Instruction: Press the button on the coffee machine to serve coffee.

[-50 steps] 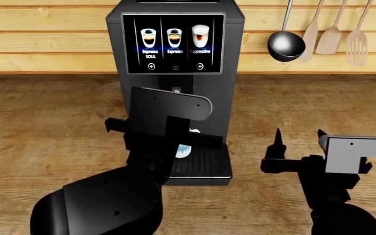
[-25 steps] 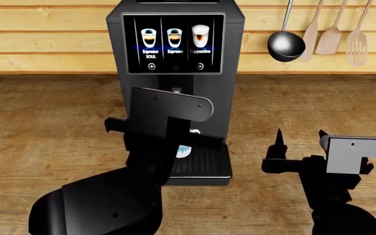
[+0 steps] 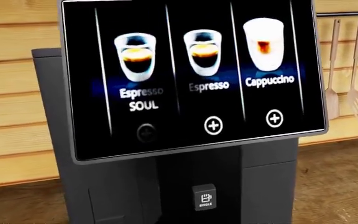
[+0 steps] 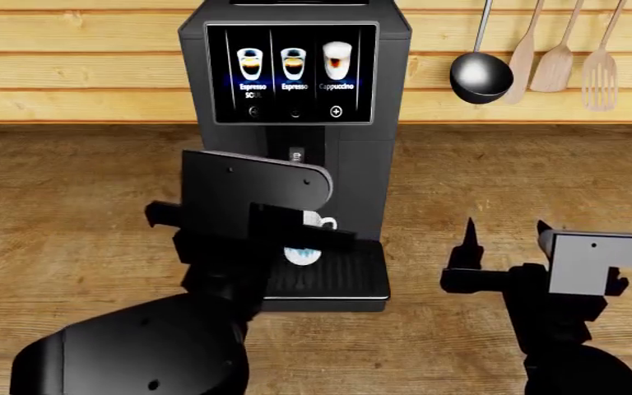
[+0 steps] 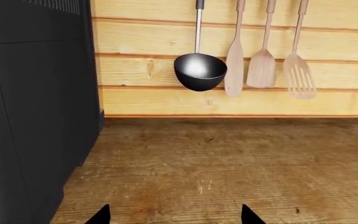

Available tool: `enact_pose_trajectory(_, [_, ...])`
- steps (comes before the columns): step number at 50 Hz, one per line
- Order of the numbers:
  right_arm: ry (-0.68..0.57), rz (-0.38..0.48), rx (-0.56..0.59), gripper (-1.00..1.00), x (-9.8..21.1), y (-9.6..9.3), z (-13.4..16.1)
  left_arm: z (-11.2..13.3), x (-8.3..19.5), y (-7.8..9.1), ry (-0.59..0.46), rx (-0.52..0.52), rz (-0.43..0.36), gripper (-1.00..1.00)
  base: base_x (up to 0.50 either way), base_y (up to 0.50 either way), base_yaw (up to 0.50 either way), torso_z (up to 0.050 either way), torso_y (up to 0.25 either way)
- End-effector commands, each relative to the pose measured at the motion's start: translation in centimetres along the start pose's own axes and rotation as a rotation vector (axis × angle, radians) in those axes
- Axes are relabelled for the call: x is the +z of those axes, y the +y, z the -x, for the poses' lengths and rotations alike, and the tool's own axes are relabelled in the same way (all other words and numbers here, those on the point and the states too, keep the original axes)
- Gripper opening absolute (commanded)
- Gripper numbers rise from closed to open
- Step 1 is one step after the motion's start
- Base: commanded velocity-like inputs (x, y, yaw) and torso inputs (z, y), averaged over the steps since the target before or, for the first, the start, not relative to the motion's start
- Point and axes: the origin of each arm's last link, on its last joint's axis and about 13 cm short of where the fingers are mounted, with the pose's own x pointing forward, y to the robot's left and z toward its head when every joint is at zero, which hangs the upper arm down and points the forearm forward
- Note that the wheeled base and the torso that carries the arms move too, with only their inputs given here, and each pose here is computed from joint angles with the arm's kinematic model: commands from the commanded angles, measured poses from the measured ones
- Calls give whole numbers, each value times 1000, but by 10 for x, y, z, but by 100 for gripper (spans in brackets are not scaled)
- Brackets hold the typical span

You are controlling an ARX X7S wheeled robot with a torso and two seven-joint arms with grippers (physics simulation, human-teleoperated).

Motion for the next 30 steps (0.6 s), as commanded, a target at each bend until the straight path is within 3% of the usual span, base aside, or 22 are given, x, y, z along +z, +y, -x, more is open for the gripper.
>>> enact_pose_trajectory(1, [-1, -3, -3, 100, -1, 0, 1, 4, -3, 7, -5, 23, -12, 100, 0, 0, 0, 0, 0])
enact_pose_trajectory(16, [-2, -4, -12, 100, 1, -2, 4, -1, -21, 38, -1, 87, -62, 100, 0, 0, 0, 0, 0])
enact_pose_trajectory(21, [0, -5, -12, 100, 2, -2, 4, -3, -27, 59, 10, 143, -52, 100, 0, 0, 0, 0, 0])
enact_pose_trajectory(27, [-7, -7, -5, 100, 3, -1, 4, -8, -39, 85, 41, 192, 0, 100, 0, 0, 0, 0, 0])
enact_pose_trajectory(30, [-7, -7, -3, 100, 3, -1, 3, -10, -45, 97, 4, 141, 56, 100, 0, 0, 0, 0, 0])
